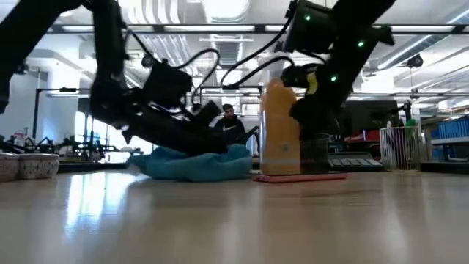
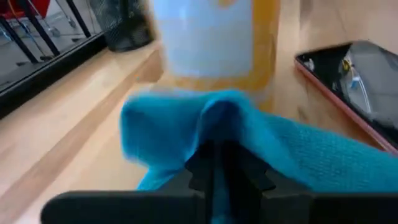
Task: Apply microfiber cloth
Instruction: Wipe the cellphone with the microfiber cloth, then return to Home Position
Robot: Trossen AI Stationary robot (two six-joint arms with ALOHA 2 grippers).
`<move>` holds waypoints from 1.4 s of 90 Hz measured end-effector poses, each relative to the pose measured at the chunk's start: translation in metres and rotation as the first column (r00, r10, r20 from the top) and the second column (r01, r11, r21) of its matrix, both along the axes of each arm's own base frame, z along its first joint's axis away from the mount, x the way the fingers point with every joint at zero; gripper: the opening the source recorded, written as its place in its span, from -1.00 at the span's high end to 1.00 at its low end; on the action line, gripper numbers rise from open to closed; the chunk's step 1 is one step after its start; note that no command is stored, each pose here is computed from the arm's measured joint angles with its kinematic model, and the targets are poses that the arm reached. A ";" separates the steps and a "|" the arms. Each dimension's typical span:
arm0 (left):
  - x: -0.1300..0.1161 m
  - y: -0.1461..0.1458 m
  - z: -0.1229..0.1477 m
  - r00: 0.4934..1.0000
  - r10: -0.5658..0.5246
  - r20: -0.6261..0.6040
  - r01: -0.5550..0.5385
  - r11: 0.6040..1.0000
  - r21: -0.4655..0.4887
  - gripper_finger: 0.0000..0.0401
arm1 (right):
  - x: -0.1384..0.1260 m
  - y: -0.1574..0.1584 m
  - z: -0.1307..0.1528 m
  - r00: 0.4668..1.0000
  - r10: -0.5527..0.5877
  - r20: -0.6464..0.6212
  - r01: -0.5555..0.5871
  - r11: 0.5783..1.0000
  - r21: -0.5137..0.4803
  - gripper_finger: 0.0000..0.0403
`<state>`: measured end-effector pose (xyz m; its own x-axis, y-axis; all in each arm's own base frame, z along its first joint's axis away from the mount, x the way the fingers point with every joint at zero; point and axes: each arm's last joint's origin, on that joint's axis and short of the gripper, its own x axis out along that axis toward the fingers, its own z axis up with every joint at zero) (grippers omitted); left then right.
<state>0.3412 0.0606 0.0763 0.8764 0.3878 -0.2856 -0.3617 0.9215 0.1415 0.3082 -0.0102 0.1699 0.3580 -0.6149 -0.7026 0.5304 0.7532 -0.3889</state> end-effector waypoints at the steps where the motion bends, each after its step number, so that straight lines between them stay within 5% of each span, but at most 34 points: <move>1: 0.002 0.001 0.000 1.000 0.001 0.004 -0.001 1.000 0.003 0.90 | 0.001 0.000 0.000 1.000 0.005 0.002 -0.005 1.000 -0.002 1.00; 16: 0.007 0.009 0.008 1.000 0.013 0.004 -0.014 0.997 0.070 0.90 | 0.007 0.004 -0.004 0.999 0.042 0.012 -0.042 0.999 0.012 1.00; 34: -0.014 0.016 0.029 0.996 0.063 -0.056 -0.053 0.984 0.173 0.90 | -0.002 0.017 0.004 0.999 0.043 0.004 -0.044 0.999 0.031 1.00; 54: -0.043 0.008 0.072 0.997 -0.023 0.071 0.011 0.986 0.169 0.90 | -0.015 0.023 0.021 0.985 0.167 0.047 -0.173 0.965 0.195 1.00; 79: -0.095 -0.007 0.101 0.961 -0.116 0.250 0.089 0.989 0.120 0.90 | -0.050 0.024 0.043 0.944 0.257 0.206 -0.305 0.918 0.252 1.00; 94: -0.129 -0.015 0.106 0.931 -0.132 0.341 0.104 0.990 0.098 0.90 | -0.079 0.022 0.051 0.882 0.306 0.358 -0.400 0.889 0.224 1.00; 126: -0.186 -0.027 0.098 0.890 -0.108 0.443 0.113 0.993 0.014 0.90 | -0.135 0.023 0.061 0.665 0.465 0.585 -0.628 0.771 0.101 1.00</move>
<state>0.1557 0.0340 0.1738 0.9501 0.2799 0.1378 -0.2799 0.9598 -0.0201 0.1730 0.0127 0.2309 0.9083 -0.0026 -0.4183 0.0367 0.9966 0.0735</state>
